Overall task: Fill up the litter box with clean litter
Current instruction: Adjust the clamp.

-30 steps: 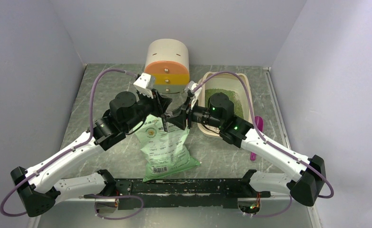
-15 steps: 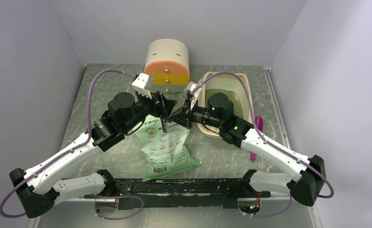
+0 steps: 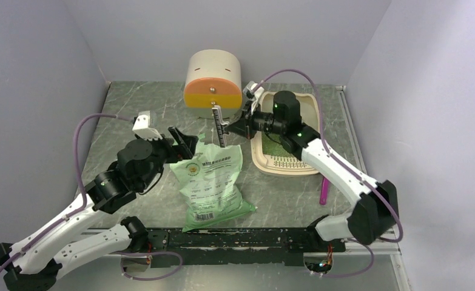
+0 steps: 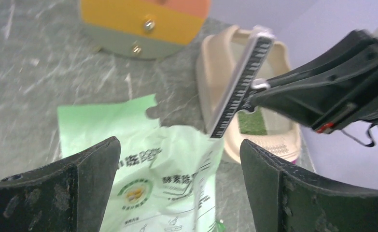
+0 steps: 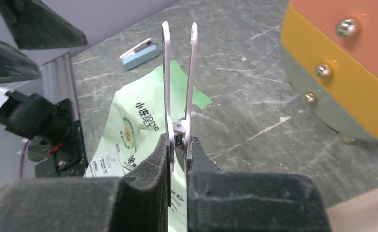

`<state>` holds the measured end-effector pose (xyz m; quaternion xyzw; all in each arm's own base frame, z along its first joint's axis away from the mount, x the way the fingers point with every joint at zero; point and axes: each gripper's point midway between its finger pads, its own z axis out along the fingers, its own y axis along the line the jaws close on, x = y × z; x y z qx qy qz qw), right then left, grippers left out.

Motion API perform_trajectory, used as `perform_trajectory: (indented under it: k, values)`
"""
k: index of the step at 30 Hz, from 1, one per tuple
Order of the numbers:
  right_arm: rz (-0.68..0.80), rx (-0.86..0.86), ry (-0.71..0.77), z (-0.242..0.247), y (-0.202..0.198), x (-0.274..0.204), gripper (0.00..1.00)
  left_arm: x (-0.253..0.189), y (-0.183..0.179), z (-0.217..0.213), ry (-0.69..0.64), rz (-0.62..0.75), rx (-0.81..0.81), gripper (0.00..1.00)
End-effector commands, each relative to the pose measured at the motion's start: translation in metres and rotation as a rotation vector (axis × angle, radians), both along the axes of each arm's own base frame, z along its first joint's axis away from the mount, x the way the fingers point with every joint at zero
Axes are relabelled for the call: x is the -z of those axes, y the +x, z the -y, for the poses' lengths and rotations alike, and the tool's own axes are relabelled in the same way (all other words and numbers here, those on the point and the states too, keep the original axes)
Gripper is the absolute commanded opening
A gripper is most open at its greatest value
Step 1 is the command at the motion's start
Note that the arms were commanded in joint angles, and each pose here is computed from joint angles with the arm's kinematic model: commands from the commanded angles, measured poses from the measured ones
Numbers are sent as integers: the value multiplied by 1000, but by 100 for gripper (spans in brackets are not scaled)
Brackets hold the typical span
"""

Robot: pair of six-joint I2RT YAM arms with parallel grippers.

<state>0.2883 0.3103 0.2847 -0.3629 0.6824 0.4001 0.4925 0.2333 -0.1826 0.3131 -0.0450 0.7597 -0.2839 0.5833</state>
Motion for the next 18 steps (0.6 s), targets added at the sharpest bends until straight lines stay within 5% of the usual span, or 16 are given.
perform_trajectory:
  k: [1,6,18]
  values:
    - [96,-323,93,-21,-19,-31,0,57,1,-24,27,-202,-188,97]
    - [98,-444,109,-38,-12,-31,0,91,1,-16,168,-299,-162,97]
    - [66,-633,132,-55,-6,-20,0,143,-9,7,229,-320,25,97]
